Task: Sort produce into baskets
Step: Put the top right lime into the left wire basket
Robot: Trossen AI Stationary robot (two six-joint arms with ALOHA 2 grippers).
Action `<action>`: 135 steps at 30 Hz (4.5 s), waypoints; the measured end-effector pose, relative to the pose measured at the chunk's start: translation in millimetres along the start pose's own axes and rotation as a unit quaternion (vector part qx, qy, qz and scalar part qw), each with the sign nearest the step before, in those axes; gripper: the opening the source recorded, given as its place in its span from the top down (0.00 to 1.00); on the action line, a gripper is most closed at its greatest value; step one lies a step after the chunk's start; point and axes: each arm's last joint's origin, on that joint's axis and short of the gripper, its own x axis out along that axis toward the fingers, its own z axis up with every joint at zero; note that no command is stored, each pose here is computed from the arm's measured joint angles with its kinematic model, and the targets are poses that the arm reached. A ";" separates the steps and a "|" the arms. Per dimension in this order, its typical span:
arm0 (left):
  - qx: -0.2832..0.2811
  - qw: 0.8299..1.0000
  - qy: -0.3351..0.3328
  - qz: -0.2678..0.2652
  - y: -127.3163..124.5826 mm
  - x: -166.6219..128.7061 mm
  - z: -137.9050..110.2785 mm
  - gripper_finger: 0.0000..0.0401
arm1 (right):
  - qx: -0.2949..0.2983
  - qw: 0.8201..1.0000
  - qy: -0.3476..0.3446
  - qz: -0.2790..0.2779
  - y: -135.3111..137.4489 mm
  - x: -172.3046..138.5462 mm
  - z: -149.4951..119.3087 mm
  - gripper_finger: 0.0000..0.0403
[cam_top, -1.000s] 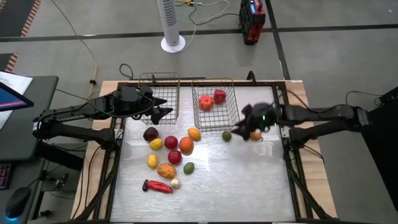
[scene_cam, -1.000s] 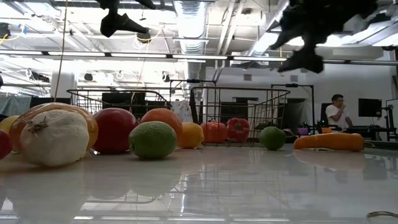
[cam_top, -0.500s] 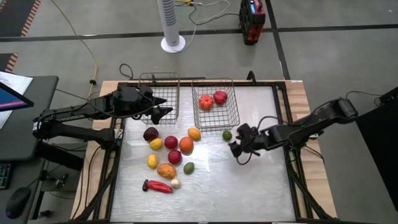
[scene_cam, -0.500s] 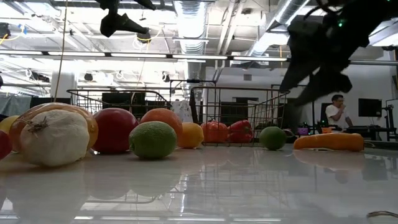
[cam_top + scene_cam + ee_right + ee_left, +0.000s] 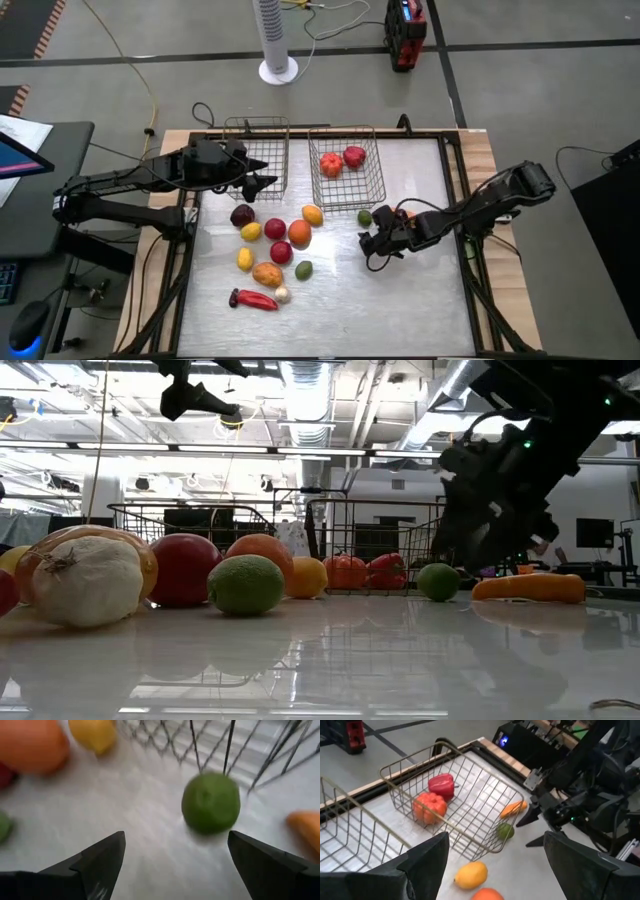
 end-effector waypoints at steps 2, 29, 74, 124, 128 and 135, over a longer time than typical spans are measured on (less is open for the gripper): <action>0.001 1.000 0.009 0.005 1.0 0.0 -1.7 0.22 | 0.005 0.999 -0.040 -0.003 3.8 1.8 -0.5 0.06; 0.007 0.998 0.053 0.028 5.7 -0.6 -10.1 0.22 | 0.015 0.995 -0.083 -0.046 2.1 48.8 -6.4 0.35; 0.402 0.914 -0.027 -0.045 -80.9 73.9 -14.6 0.22 | 0.045 0.927 -0.050 0.369 42.4 -52.1 176.4 0.45; 0.400 0.916 0.035 0.015 -80.7 78.2 -2.9 0.55 | 0.087 0.926 -0.015 0.366 16.9 -54.1 192.7 0.10; 0.378 0.919 0.076 0.077 -58.0 63.1 2.8 0.55 | 0.075 0.934 -0.017 0.349 7.5 -61.8 194.1 0.09; 0.264 0.920 0.179 0.226 1.1 53.3 -2.4 0.53 | 0.063 0.942 -0.039 0.327 3.0 -66.1 195.5 0.10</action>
